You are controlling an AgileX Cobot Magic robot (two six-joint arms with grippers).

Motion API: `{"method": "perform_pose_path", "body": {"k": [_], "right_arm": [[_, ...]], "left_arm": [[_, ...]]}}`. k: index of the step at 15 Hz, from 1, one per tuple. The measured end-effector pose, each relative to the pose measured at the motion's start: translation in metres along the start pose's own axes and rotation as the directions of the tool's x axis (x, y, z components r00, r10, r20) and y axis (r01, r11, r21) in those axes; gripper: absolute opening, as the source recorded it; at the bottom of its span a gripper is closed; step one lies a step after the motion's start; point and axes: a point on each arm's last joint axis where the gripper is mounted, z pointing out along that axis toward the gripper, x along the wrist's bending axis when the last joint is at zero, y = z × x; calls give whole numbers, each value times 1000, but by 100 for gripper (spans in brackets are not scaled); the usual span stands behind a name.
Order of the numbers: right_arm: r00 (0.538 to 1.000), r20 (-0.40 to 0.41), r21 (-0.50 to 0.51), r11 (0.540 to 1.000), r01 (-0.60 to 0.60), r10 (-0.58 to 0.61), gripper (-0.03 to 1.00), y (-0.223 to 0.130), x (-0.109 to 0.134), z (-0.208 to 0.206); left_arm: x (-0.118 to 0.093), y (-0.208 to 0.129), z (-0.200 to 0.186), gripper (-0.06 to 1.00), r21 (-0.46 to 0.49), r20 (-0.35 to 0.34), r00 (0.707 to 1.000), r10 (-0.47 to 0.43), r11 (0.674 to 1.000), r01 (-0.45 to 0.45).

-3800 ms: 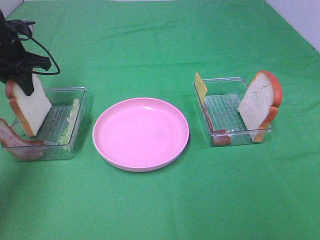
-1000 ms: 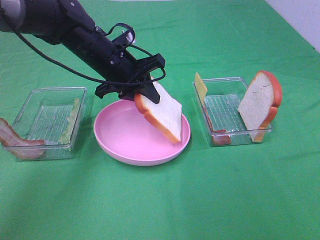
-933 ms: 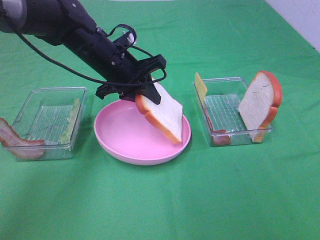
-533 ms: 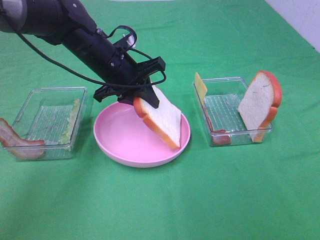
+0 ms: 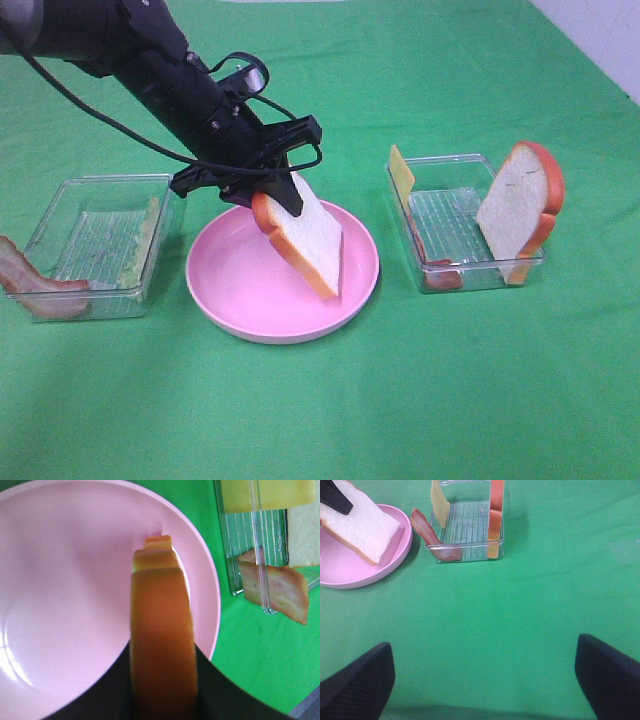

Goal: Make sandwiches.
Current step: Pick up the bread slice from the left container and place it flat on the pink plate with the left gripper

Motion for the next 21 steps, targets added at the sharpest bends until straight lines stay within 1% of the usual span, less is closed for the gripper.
{"method": "perform_pose_path", "body": {"k": [7,17,19,20,21], "right_arm": [[1000,0,0,1000,0,0,93,0,0,0],[1000,0,0,1000,0,0,93,0,0,0],[1000,0,0,1000,0,0,93,0,0,0],[1000,0,0,1000,0,0,93,0,0,0],[1000,0,0,1000,0,0,93,0,0,0]], "left_arm": [[-5,-1,2,20,-7,15,1000,-8,1000,8],[-5,-1,2,20,-7,14,1000,-8,1000,8],[-3,-1,5,23,0,12,1000,-10,1000,10],[-2,-1,7,28,5,8,1000,-10,1000,10],[-1,-2,8,36,9,2,1000,-7,1000,7]]}}
